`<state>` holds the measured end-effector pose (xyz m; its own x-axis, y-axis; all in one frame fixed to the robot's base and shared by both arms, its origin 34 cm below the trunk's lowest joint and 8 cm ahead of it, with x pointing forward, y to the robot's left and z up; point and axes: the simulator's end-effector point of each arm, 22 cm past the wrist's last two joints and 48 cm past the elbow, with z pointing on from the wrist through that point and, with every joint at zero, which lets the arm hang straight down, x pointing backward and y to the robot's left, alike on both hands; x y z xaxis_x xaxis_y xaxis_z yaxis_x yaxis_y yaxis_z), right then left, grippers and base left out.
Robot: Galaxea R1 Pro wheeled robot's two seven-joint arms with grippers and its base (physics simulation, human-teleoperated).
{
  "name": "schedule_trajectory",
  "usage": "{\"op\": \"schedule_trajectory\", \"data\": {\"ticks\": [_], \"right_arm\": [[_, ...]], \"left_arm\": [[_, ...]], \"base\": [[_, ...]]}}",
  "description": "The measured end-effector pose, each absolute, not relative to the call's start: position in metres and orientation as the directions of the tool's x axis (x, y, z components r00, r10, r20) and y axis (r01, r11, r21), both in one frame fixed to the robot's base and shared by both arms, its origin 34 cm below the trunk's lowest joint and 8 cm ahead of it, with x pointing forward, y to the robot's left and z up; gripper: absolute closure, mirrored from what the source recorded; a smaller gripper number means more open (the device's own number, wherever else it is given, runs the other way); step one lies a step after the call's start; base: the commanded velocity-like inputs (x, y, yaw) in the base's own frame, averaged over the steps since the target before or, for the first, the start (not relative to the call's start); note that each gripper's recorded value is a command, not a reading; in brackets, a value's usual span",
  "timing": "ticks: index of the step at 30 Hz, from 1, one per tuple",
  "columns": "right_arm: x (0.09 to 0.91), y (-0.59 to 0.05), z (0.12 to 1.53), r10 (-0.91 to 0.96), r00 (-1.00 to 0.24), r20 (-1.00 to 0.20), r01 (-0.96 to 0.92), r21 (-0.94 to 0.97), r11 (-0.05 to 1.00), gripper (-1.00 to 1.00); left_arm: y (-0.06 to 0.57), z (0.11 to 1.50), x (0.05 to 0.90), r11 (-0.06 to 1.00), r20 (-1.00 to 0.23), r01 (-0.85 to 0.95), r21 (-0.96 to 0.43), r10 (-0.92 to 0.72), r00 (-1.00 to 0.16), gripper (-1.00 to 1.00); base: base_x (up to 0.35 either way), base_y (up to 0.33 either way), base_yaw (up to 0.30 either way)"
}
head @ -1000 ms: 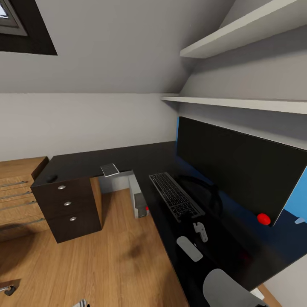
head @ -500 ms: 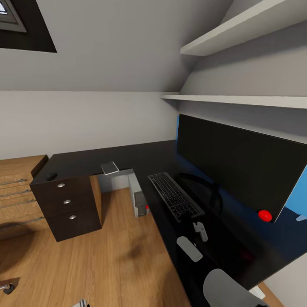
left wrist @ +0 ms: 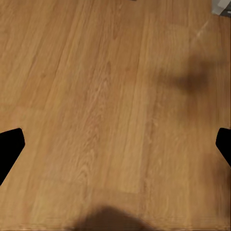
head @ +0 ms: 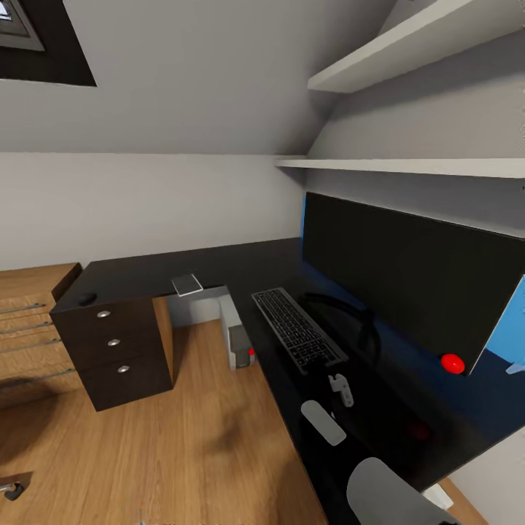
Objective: In the bedroom, organize the workspace by keeping the computer under the desk, ensuring the monitor is on the desk, placing the keyboard on the desk next to the monitor, placing the mouse on the desk next to the keyboard, moving the folder from the swivel chair onto the desk next to the mouse, stacking the notebook on top of the folder with the pen on top of the notebook, and positioning the swivel chair next to the desk.
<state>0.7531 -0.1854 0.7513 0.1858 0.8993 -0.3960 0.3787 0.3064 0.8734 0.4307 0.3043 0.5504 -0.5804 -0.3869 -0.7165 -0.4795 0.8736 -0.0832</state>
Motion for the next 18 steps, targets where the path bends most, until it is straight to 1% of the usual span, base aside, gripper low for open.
{"op": "schedule_trajectory", "data": {"ticks": [6,9,12,18], "right_arm": [[0.7530,-0.1858,0.7515,0.898,0.186,-0.398,0.378,0.873,0.308,1.00],[0.7530,-0.1850,0.7513,0.902,0.189,-0.388,0.378,0.876,0.298,1.00],[0.7532,-0.1858,0.7515,0.897,0.184,-0.402,0.378,0.871,0.313,1.00],[0.7525,-0.1864,0.7512,0.897,0.184,-0.402,0.382,0.870,0.312,1.00]], "left_arm": [[0.3040,0.5481,0.4285,0.875,-0.713,-0.478,-0.080,-0.386,-0.586,-1.00],[0.3028,0.5481,0.4287,0.876,-0.713,-0.476,-0.080,-0.383,-0.586,-1.00],[0.3026,0.5467,0.4273,0.876,-0.711,-0.475,-0.077,-0.383,-0.590,-1.00],[0.3012,0.5474,0.4267,0.878,-0.708,-0.472,-0.077,-0.382,-0.594,-1.00]], "base": [[-0.018,-0.023,0.000],[-0.042,-0.191,0.000],[-0.023,-0.106,0.000],[-0.003,-0.014,0.000]]}}
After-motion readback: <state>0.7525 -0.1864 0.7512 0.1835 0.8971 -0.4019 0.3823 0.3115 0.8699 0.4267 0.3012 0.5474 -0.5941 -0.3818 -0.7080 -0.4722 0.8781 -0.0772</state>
